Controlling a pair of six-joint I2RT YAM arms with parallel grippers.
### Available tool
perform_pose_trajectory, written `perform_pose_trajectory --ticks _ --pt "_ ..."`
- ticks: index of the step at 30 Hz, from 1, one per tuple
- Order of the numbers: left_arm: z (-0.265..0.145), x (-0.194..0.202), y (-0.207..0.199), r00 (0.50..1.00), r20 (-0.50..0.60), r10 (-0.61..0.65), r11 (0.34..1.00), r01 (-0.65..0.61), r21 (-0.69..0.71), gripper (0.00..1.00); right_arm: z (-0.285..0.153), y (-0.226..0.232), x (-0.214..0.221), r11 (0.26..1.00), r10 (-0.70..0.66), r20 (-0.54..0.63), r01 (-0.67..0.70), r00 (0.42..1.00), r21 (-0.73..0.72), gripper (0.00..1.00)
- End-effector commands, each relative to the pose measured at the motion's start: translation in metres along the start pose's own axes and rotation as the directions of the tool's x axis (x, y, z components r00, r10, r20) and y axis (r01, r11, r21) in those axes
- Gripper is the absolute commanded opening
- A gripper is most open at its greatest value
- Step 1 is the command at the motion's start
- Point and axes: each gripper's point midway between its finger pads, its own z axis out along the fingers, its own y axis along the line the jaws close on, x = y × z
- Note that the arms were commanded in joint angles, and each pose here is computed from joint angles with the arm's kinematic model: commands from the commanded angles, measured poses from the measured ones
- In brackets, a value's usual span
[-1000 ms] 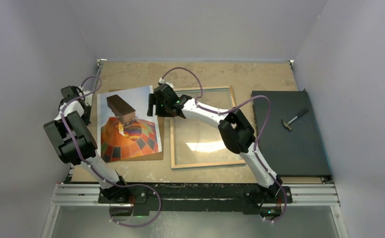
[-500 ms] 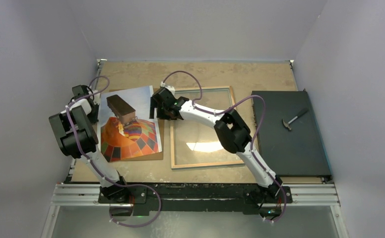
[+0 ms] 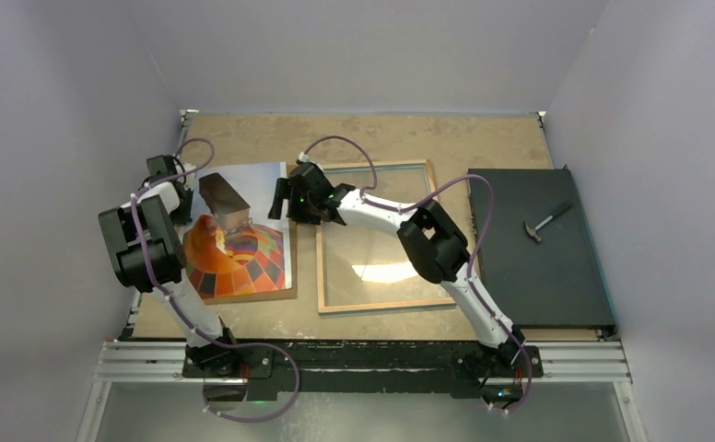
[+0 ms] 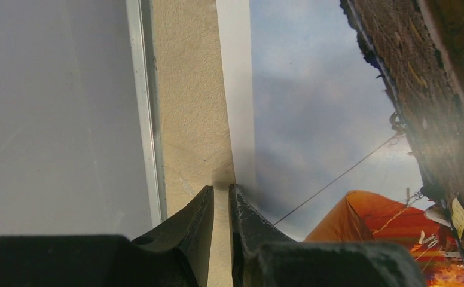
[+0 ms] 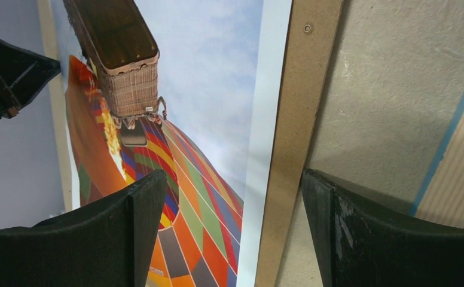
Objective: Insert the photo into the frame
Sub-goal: Pick up the photo at the center of the board.
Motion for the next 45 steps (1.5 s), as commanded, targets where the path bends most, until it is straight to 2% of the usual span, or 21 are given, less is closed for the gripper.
perform_pose_trajectory --ticks 1,8,20,34,45 --pt "0.002 0.029 -0.038 0.997 -0.073 -0.017 0.991 0.027 0.132 0.14 -0.006 0.004 0.028 0.999 0.033 -0.102 -0.037 0.994 -0.032 0.86" --pt "-0.013 0.027 -0.039 0.999 -0.047 -0.02 0.988 0.027 0.151 0.14 -0.014 0.002 0.037 0.997 0.052 -0.12 -0.059 0.991 -0.055 0.86" --pt "-0.012 0.041 -0.06 0.998 -0.066 0.002 0.98 0.011 0.198 0.13 -0.015 0.012 0.049 0.984 0.086 -0.171 -0.111 0.982 -0.14 0.86" --pt "-0.014 0.038 -0.086 0.997 -0.065 0.035 0.97 -0.019 0.241 0.14 -0.008 0.003 0.061 0.984 0.092 -0.21 -0.121 0.973 -0.131 0.85" --pt "-0.029 0.03 -0.122 0.999 -0.037 0.03 0.901 -0.012 0.433 0.13 -0.012 0.009 0.062 0.979 0.087 -0.219 -0.124 0.972 -0.16 0.84"
